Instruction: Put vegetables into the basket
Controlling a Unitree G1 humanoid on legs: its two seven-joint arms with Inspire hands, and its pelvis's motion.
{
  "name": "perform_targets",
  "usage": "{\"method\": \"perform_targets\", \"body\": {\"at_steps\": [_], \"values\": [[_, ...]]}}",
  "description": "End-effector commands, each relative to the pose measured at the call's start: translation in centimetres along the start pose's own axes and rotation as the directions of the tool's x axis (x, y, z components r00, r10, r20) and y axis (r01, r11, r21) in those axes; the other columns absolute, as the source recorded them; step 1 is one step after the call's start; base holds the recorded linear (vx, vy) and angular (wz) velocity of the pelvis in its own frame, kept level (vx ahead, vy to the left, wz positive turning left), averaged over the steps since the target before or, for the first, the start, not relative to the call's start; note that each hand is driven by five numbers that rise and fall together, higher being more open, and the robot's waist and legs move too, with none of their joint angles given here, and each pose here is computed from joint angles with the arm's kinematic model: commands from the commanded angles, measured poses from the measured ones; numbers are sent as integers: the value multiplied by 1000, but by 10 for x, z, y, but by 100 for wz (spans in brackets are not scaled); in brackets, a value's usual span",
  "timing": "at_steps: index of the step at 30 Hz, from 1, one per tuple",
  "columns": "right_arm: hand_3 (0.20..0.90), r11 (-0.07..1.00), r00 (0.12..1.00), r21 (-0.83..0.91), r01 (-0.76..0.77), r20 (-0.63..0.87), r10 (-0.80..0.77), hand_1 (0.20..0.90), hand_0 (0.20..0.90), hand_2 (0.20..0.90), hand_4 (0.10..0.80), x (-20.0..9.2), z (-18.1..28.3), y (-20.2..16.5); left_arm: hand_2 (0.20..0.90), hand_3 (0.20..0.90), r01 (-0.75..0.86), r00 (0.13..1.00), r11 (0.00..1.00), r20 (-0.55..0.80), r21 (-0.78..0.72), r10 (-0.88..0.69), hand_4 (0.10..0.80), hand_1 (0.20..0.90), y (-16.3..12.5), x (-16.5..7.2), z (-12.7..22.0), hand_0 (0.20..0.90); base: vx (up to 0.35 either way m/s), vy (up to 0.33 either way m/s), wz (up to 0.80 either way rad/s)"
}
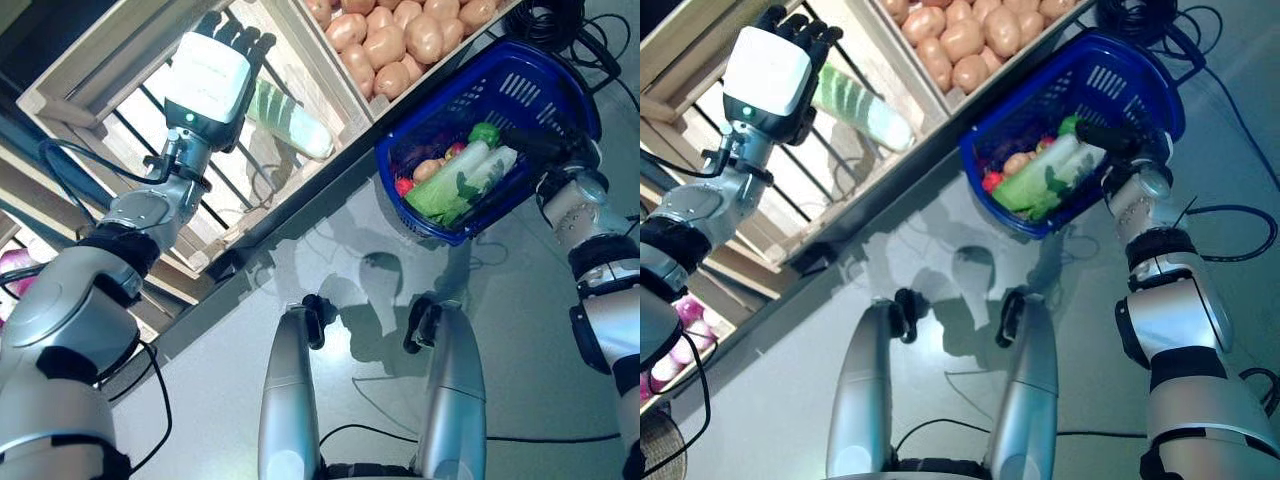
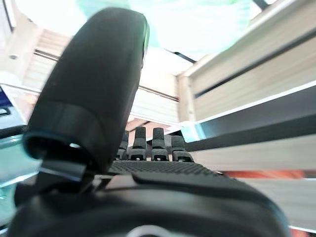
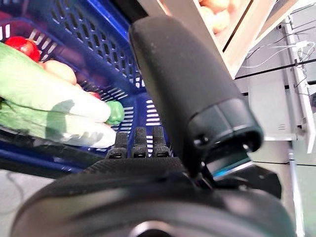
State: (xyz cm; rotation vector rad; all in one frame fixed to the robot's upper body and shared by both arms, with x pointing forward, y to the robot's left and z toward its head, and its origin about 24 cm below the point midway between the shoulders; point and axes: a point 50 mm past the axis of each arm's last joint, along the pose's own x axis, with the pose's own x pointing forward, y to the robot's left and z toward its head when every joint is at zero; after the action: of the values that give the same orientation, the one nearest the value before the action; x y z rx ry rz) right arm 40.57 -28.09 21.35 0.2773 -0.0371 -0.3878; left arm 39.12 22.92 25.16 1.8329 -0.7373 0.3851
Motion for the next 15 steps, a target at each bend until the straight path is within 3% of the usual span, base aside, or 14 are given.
{"method": "perform_targets", "body": {"at_steps": [1, 10, 15], "values": [[900, 995, 981, 3, -99, 167, 97, 900, 900, 900, 800, -3, 41, 9, 900, 900, -170, 978, 981, -106, 92, 179, 800, 900, 53, 26, -41, 900, 32, 23, -9], [900, 928, 895, 81, -363, 309, 323, 900, 900, 900, 800, -32, 41, 51, 900, 900, -80, 986, 989, -139, 125, 97, 800, 900, 60, 32, -46, 900, -7, 59, -8], [900, 922, 889, 88, -377, 314, 334, 900, 900, 900, 800, -38, 32, 44, 900, 900, -40, 988, 992, -141, 124, 57, 800, 900, 60, 34, -43, 900, -27, 78, -7]]}}
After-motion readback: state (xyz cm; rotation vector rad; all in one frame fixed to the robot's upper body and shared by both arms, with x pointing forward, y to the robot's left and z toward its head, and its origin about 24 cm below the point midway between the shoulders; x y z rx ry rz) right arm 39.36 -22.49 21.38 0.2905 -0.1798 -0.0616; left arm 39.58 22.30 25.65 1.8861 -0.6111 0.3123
